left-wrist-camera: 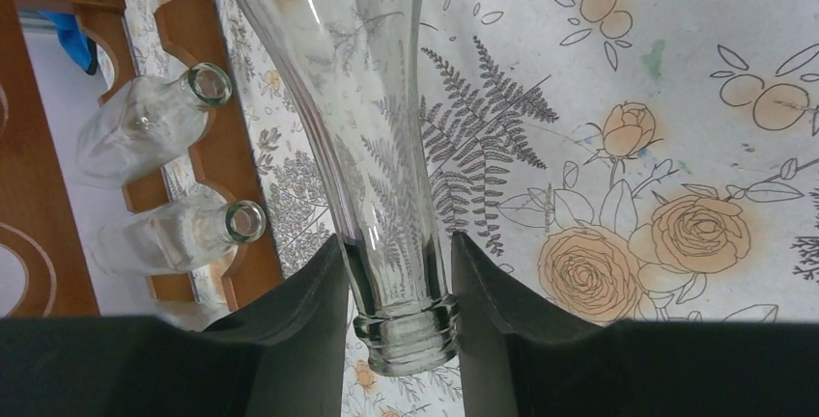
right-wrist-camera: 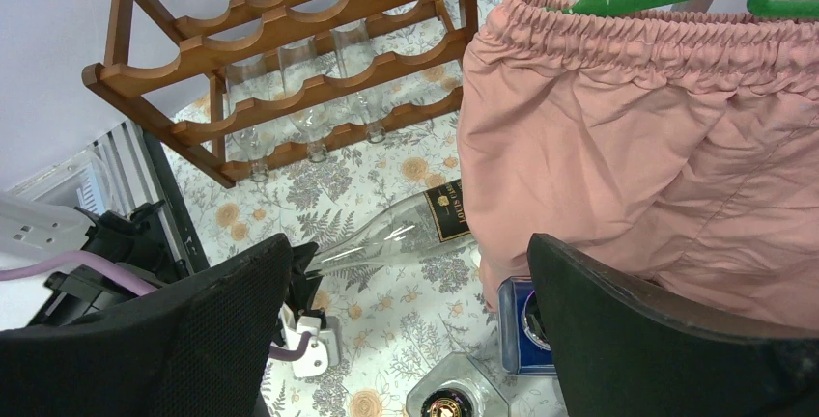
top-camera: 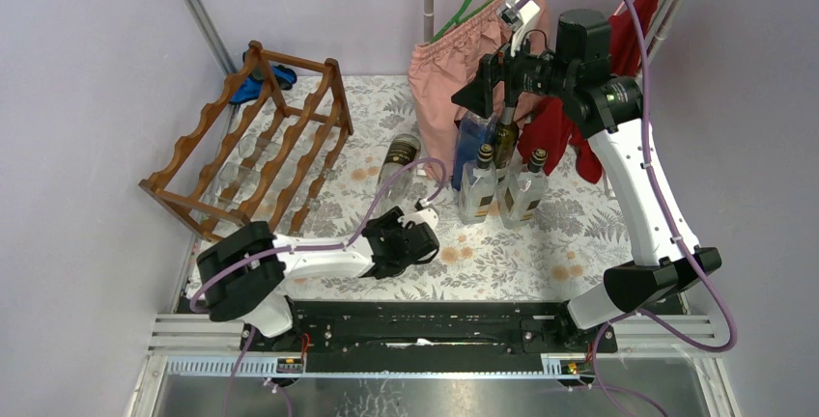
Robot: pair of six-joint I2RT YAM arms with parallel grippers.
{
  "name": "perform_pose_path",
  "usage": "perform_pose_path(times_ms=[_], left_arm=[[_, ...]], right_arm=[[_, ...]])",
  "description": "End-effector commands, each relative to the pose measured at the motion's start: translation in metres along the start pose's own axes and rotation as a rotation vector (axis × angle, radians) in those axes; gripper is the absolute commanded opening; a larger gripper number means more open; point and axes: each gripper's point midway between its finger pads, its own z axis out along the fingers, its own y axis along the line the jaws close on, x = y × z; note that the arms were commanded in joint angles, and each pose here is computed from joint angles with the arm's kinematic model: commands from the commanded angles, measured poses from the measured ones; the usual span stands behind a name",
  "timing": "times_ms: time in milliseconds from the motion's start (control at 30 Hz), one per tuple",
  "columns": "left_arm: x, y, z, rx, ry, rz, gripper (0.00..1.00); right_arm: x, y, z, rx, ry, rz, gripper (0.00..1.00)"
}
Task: Put the wine bottle on the wine rack
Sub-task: Adjust the wine bottle at the center of the board, then pick up the wine bottle from the center of the board.
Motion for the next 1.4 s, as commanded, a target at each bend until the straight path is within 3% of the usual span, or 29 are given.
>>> perform_pose_path(times_ms=[0, 233, 567, 800, 1000, 1167, 1300, 1367], left_arm=[[-0.014, -0.052, 0.000, 0.219, -0.026, 0.009, 0.26], [0.000, -0.066, 0.012, 0.223, 0.032, 0.030, 0.28], [-0.018, -0.063, -0.009, 0.295, 0.005, -0.042, 0.79], [-0.045, -0.048, -0.049, 0.396, -0.063, -0.155, 0.87], [-0.076, 0.018, -0.120, 0.444, -0.264, -0.337, 0.92], [-0.113, 0.125, -0.179, 0.343, -0.480, -0.571, 0.97], [-0.156, 0.213, -0.242, 0.272, -0.723, -0.710, 0.99], [-0.167, 0.243, -0.264, 0.232, -0.790, -0.752, 0.99]], right_arm=[[-0.020, 0.009, -0.012, -0.011, -0.068, -0.046, 1.00], [-0.020, 0.010, -0.013, -0.010, -0.068, -0.049, 1.00], [-0.018, 0.011, -0.011, -0.021, -0.062, -0.045, 1.00], [-0.012, 0.013, -0.011, -0.041, -0.037, -0.055, 1.00], [-0.003, 0.004, -0.007, -0.015, -0.007, -0.064, 1.00], [0.010, 0.010, 0.002, -0.046, 0.045, -0.100, 1.00], [0.043, 0.049, 0.029, -0.107, 0.175, -0.244, 1.00], [0.060, 0.068, 0.042, -0.132, 0.237, -0.286, 1.00]])
